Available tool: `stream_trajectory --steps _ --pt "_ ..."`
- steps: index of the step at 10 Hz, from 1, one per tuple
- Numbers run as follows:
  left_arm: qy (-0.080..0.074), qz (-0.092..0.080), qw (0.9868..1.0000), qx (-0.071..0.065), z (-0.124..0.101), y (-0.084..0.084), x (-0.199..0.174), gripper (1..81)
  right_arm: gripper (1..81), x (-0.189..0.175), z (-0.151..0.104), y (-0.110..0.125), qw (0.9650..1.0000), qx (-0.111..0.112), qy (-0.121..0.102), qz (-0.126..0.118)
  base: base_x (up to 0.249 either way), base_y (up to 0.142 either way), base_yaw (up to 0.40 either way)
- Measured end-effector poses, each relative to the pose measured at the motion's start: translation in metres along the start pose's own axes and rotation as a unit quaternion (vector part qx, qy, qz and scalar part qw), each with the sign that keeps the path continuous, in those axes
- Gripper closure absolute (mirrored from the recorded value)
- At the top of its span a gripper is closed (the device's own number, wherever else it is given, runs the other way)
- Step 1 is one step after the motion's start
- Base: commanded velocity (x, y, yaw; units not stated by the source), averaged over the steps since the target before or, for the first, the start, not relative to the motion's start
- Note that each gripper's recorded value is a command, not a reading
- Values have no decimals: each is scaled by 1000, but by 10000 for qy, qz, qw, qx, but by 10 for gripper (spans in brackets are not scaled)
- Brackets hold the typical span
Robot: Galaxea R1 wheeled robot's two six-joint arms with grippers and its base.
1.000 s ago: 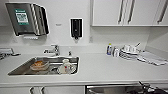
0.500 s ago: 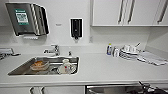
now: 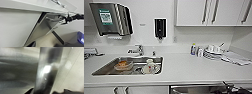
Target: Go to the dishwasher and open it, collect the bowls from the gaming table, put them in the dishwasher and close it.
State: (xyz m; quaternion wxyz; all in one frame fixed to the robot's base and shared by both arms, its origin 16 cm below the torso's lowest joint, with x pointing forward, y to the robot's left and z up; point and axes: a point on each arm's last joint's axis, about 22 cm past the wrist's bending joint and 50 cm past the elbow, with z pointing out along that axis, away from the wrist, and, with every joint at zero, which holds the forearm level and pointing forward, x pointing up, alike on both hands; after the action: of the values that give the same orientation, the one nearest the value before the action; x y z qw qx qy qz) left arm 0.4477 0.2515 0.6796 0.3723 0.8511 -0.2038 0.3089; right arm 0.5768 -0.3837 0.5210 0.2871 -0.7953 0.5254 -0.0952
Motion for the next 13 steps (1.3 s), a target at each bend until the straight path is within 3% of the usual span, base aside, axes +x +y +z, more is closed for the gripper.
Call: stream_trajectory --steps 3,5,7,11,13 --pt "-5 -10 10000 -8 2 -1 0 10 10 3 4 -8 10000 35 29 -6 -69 0 0" --pt "-27 -24 10000 26 -1 -2 -3 10 10 2 4 6 9999 -116 25 92 -73 0 0" --pt "-12 -16 10000 2 1 -1 -1 10 10 2 6 7 9998 -171 27 97 -73 0 0" --pt "-12 -21 10000 32 -1 -2 -2 10 10 1 8 38 9985 -478 -5 272 -75 0 0" --pt "-11 -21 10000 7 1 -2 -2 10 10 0 8 65 9957 -719 -73 575 -76 0 0"
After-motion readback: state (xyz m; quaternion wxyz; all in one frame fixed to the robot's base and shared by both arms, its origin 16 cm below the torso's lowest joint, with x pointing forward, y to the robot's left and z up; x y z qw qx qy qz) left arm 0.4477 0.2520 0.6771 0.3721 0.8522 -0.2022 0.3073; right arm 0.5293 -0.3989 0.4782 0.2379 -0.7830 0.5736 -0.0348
